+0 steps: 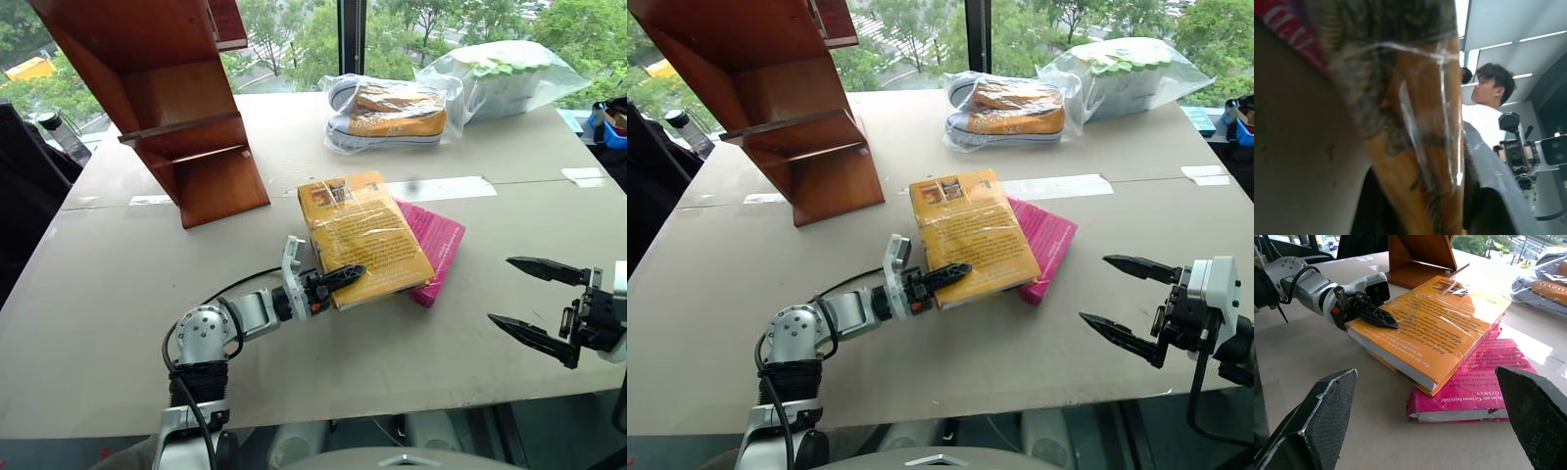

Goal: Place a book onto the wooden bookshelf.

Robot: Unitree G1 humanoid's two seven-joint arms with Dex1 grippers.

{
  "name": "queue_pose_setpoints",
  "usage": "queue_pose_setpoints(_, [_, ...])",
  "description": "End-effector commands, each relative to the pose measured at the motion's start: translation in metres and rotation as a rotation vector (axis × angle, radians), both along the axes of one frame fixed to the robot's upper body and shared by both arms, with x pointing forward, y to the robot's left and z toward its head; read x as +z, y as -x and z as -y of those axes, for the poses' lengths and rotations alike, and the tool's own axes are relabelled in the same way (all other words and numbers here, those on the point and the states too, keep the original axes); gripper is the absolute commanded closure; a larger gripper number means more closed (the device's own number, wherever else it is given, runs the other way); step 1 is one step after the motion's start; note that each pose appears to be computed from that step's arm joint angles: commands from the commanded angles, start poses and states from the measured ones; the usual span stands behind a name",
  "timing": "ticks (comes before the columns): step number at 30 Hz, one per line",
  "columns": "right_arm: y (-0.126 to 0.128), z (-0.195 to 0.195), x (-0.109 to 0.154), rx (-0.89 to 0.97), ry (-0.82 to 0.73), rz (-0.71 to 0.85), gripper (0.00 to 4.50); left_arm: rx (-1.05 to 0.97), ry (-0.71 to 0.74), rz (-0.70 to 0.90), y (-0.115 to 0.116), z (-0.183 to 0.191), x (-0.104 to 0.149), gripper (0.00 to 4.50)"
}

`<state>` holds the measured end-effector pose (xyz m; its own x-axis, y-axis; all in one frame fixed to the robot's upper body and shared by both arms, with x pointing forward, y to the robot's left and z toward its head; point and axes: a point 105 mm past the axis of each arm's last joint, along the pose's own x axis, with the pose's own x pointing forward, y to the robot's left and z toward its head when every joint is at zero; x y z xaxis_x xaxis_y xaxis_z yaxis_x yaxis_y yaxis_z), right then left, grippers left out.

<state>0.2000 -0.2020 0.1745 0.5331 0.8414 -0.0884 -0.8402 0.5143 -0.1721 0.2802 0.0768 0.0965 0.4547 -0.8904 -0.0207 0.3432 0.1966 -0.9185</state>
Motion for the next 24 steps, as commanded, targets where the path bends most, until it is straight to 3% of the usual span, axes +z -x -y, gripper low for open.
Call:
queue_pose_setpoints(1, [-0.001, -0.008, 0.013, 0.022, 0.003, 0.05, 0.0, -0.002, 0.068, 0.157, 0.003, -0.004, 0.043, 4.49])
queue_pose_setpoints(3, [-0.004, -0.01, 0.016, 0.027, -0.015, 0.057, 0.0, -0.001, 0.048, 0.284, 0.007, -0.005, 0.066, 4.49])
queue_pose_setpoints(7, [-0.016, -0.016, 0.026, 0.028, -0.084, 0.079, 0.0, -0.032, -0.214, 0.645, 0.013, 0.001, 0.102, 4.49])
queue_pose_setpoints(15, [-0.051, -0.036, 0.052, 0.107, -0.244, 0.127, 0.0, 0.216, -1.041, 1.456, -0.037, -0.016, 0.183, 4.49])
queue_pose_setpoints(19, [-0.069, -0.05, 0.071, 0.177, -0.348, 0.15, 0.0, 0.401, -1.473, 1.717, -0.051, -0.052, 0.227, 4.49])
queue_pose_setpoints(24, [-0.084, -0.061, 0.081, 0.233, -0.401, 0.153, 0.0, 0.386, -2.03, 1.819, -0.05, -0.105, 0.253, 4.49])
